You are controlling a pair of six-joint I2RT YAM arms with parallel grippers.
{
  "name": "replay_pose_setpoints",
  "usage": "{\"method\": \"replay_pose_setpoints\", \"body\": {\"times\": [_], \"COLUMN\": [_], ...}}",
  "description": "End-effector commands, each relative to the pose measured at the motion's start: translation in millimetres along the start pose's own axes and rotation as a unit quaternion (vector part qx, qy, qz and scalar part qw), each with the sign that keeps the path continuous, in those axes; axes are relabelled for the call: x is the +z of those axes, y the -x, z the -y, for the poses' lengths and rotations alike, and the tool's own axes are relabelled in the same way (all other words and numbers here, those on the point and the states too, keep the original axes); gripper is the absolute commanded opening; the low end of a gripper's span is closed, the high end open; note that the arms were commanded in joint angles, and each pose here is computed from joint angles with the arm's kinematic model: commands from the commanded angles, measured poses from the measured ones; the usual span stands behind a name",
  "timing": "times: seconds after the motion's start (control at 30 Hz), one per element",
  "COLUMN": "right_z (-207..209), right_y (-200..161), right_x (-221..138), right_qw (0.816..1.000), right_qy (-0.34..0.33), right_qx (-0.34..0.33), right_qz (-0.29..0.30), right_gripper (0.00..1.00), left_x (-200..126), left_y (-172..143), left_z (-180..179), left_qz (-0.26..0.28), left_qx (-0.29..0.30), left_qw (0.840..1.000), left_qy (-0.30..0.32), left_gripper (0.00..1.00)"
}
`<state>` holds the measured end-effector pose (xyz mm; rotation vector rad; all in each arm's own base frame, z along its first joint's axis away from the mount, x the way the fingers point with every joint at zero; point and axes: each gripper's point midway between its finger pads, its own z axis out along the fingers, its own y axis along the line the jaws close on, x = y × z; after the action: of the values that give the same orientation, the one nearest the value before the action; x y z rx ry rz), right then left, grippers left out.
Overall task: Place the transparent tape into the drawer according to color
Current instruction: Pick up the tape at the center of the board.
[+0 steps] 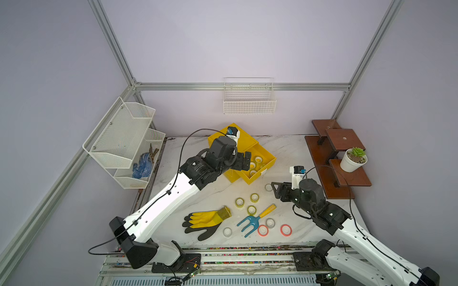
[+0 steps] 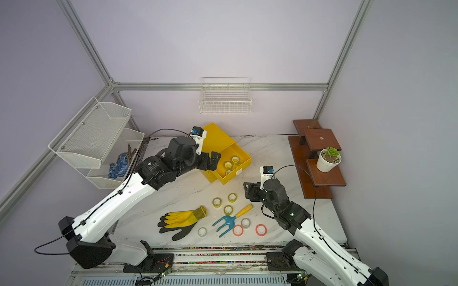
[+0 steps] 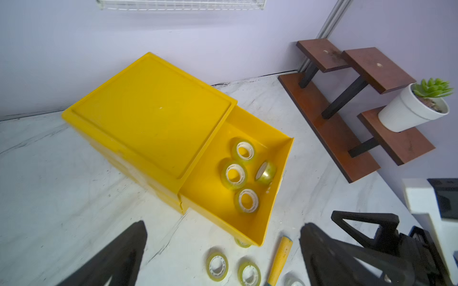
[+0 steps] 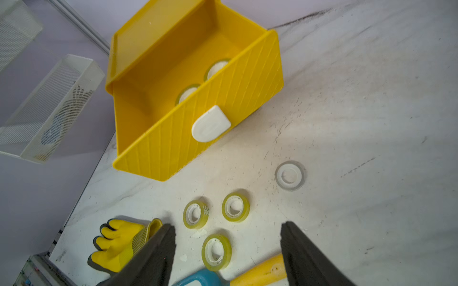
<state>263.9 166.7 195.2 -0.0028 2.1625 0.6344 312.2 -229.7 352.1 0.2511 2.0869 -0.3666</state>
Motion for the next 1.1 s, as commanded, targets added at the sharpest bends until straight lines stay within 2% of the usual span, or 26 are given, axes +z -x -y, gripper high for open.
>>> {"method": "replay_pose_setpoints", "body": {"times": [0.0,0.13,0.33,0.6,1.07], "right_z": [-6,-12,-24,-35,-29], "right_y": [-25,-46,-77,-124,-149], "right_x": [15,38,68,91,105], "right_qw": [0.998,0.996,0.99,0.971,0.958], "right_qy": [0.034,0.049,0.051,0.034,-0.019], "right_qx": [0.007,0.003,-0.038,-0.096,-0.151], "right_qz": [-0.044,-0.075,-0.127,-0.215,-0.245], "right_gripper": [0.72,0.71,0.71,0.71,0.72], "left_x": [-11,-17,-22,-17,-7], "left_y": [-10,-49,-83,-96,-107], "left_z": [-34,-71,-101,-114,-118], "left_qz": [0.033,0.018,0.008,-0.011,-0.032], "left_qx": [-0.003,-0.032,-0.068,-0.077,-0.078], "left_qw": [0.998,0.993,0.988,0.984,0.982], "left_qy": [0.059,0.114,0.141,0.162,0.17], "left_gripper": [1.0,1.0,1.0,1.0,1.0]}}
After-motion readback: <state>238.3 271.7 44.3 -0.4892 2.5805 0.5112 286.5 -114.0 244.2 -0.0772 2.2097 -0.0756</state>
